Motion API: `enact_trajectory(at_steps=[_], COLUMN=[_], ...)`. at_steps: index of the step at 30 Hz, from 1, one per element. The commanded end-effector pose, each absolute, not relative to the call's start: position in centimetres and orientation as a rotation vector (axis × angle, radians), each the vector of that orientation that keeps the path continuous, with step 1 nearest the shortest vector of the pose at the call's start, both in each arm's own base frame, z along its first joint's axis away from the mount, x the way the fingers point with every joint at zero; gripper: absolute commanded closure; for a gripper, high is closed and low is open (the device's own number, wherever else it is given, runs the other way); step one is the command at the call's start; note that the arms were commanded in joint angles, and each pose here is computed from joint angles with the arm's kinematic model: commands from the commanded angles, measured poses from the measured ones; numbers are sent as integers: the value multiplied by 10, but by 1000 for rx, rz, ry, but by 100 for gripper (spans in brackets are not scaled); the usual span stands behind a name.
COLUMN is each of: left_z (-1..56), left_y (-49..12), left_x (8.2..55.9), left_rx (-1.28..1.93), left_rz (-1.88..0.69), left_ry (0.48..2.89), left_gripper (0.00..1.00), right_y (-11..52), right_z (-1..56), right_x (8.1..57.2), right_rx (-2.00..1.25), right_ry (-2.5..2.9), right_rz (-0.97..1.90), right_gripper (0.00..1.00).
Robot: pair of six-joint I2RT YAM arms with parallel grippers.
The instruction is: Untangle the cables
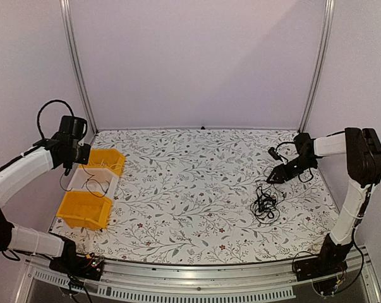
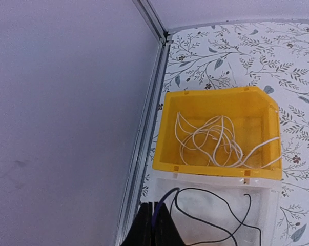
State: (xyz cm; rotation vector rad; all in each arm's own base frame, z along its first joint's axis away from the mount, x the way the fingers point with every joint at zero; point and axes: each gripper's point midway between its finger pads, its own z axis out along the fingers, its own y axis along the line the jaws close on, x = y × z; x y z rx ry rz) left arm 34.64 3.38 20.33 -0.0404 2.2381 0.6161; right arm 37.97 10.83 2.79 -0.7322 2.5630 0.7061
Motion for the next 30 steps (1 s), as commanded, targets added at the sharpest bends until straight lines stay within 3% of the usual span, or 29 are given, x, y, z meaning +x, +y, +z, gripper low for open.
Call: enact_trajectory(at_steps=[1,19,30], left_z=[190,190,143], left_y=[27,0,2], left_x=[356,392,367], left_rx=[-46,107,86], left_rz=[544,428,408], left_ry=[2254,2154,2301], left_gripper=[100,100,100], right_y=[108,108,108], right_z=[22,14,14], right_x=[378,376,375], right_rx=[-738,-739,-745], right_ry=[2574,2598,2599], right_rz=[730,749,749], right_gripper=[43,43,43])
